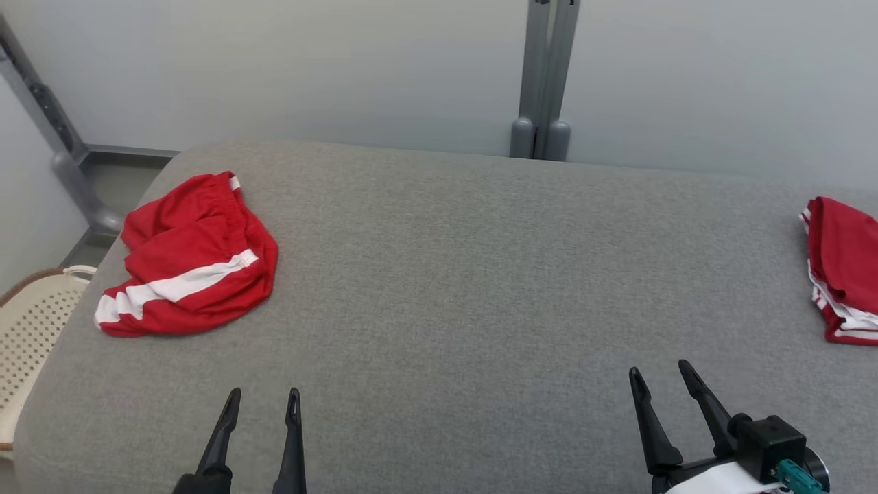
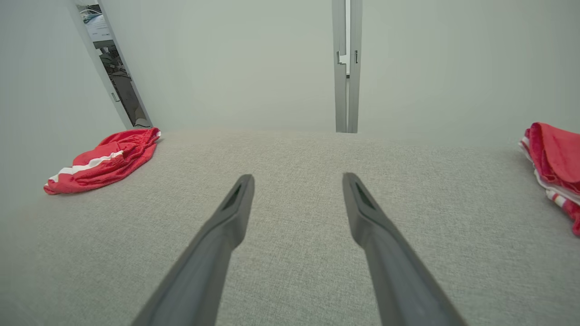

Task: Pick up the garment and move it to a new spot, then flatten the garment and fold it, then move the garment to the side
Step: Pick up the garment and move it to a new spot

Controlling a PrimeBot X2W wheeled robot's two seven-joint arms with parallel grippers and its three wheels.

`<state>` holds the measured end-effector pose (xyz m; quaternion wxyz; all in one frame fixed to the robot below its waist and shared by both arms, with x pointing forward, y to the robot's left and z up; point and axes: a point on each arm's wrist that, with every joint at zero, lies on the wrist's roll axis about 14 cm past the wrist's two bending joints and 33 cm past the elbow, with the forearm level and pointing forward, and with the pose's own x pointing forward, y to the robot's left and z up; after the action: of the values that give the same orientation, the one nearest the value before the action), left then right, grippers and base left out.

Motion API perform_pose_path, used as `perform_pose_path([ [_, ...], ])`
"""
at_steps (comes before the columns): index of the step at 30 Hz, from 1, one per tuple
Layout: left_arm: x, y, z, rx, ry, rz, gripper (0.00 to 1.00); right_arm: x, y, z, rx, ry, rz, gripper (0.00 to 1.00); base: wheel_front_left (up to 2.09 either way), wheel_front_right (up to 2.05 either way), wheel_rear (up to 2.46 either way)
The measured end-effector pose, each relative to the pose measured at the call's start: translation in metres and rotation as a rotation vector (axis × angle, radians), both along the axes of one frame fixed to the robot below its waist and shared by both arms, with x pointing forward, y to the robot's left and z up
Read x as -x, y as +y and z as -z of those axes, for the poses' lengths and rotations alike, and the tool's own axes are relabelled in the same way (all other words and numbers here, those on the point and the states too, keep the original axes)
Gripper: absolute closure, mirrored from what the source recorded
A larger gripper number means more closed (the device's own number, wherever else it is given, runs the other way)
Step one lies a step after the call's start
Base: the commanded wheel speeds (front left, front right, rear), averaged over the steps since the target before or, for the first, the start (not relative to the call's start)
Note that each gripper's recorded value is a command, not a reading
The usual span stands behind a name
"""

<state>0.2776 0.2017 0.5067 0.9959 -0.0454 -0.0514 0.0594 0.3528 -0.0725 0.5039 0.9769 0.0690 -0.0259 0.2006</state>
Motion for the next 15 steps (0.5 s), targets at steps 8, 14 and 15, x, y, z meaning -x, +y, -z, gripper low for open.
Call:
perform_pose_path([
  [8,0.026,0.031,0.001,-0.004,0.0,-0.121,0.0,-0.004,0.042,0.001,-0.003,0.01,-0.124,0.0,0.0,0.0,0.0],
  [14,0.046,0.049,0.002,-0.001,0.001,-0.201,0.0,-0.004,0.071,0.003,-0.001,0.018,-0.209,0.0,0.0,0.0,0.0],
  [15,0.05,0.052,0.002,-0.001,0.0,-0.219,0.0,-0.004,0.076,0.004,0.0,0.02,-0.227,0.0,0.0,0.0,0.0],
])
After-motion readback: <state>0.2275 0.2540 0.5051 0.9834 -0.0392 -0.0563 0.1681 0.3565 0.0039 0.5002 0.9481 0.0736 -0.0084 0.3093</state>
